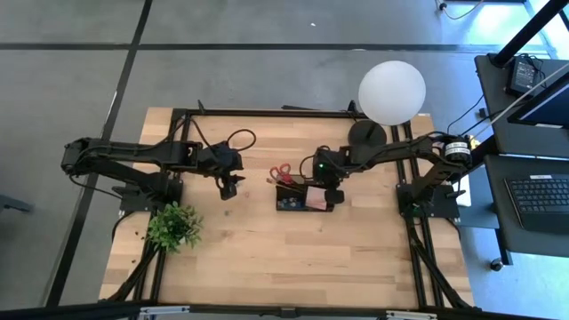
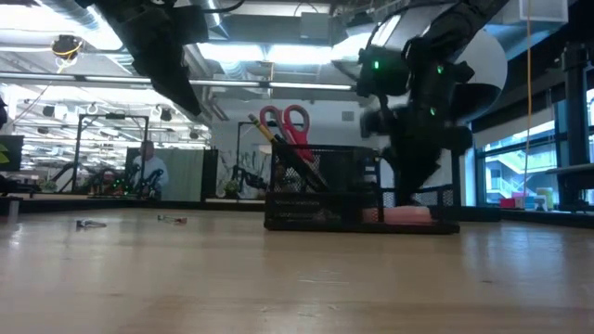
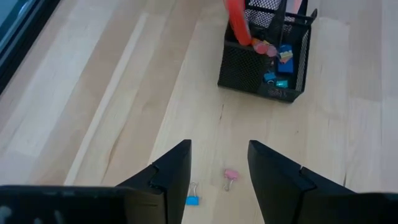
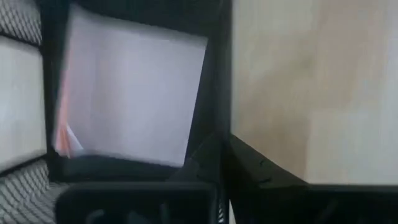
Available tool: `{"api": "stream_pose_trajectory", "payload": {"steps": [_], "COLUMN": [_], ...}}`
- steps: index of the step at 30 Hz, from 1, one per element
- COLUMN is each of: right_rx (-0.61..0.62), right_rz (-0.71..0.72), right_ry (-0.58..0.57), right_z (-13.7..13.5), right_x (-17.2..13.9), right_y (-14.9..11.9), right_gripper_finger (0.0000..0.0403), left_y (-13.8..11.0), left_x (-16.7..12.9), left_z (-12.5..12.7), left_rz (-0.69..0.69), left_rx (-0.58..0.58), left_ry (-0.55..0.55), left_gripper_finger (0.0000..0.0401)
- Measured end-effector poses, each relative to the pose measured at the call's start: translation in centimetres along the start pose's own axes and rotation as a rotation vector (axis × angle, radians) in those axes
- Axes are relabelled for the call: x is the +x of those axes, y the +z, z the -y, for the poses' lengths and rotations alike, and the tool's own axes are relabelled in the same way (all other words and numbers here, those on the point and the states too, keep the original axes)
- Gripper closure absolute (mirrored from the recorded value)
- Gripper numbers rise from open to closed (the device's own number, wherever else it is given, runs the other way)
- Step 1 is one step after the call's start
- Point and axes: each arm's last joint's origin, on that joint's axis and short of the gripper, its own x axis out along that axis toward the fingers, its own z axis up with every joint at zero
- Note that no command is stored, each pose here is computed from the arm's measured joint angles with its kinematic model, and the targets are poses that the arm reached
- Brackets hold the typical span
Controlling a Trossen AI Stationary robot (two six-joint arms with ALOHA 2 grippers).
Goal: Pick and place office supplies into organizer
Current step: Adjust the black desk organizer, then put the pink binder clip into the black desk organizer
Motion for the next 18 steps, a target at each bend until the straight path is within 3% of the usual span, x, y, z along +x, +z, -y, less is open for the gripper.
{"api": "stream_pose_trajectory", "payload": {"steps": [3, 18], "right_rx": [-0.010, -0.019], "right_rz": [-0.059, -0.010], "right_ry": [0.008, 0.001], "right_z": [-0.14, -0.05], "right_x": [0.59, 0.26], "right_y": [-0.70, -0.16], "right_gripper_finger": [0.0364, 0.0287], "left_y": [0.00, 0.00], "left_x": [0.00, 0.00], "left_z": [0.00, 0.00], "left_rz": [0.000, 0.000], "left_rx": [0.000, 0.000], "left_ry": [0.000, 0.000], "left_gripper_finger": [0.0247, 0.0248]}}
